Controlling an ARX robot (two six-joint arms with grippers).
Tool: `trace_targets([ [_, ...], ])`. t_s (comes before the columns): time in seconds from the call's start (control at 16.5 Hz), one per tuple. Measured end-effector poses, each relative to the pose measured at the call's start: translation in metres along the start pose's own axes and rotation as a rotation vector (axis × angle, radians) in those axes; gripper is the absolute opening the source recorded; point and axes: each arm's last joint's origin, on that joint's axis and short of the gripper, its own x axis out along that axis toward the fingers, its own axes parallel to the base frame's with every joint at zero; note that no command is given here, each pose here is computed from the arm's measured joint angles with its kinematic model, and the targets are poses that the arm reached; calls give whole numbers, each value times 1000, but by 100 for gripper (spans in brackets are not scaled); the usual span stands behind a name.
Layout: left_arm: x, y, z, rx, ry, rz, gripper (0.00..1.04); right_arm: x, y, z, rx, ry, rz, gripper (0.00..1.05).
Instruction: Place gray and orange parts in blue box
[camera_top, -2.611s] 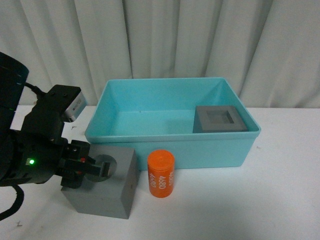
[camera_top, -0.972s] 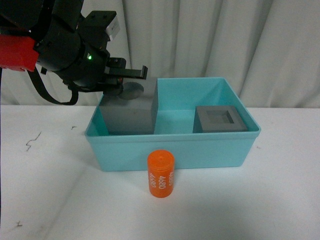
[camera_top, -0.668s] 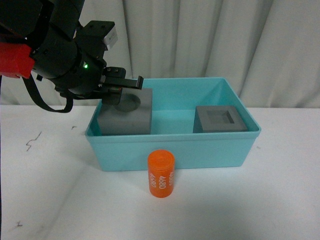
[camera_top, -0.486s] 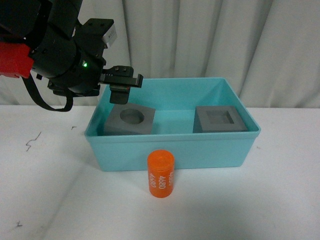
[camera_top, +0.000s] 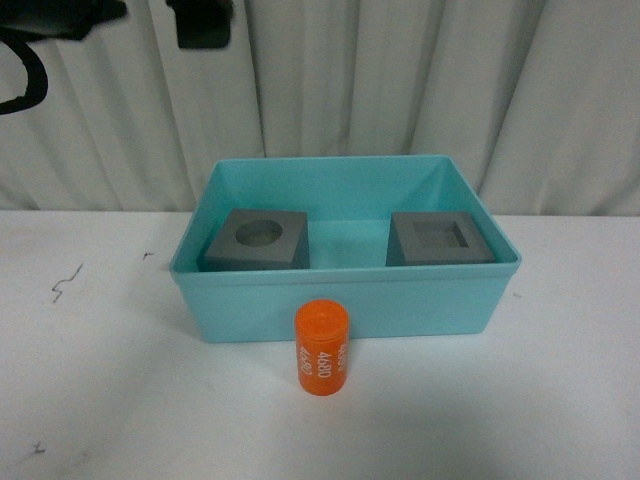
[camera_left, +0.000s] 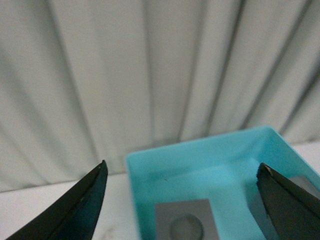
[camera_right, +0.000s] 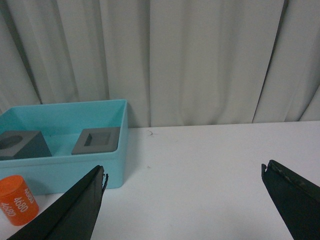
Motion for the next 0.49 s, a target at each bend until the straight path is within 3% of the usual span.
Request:
trace_targets([
  [0.06,-25,9,-12,-19,-127,138,78,0,0,0,0,0,0,98],
  [0.49,-70,34,-40,-38,-209,223,48,0,0,0,0,0,0,98],
])
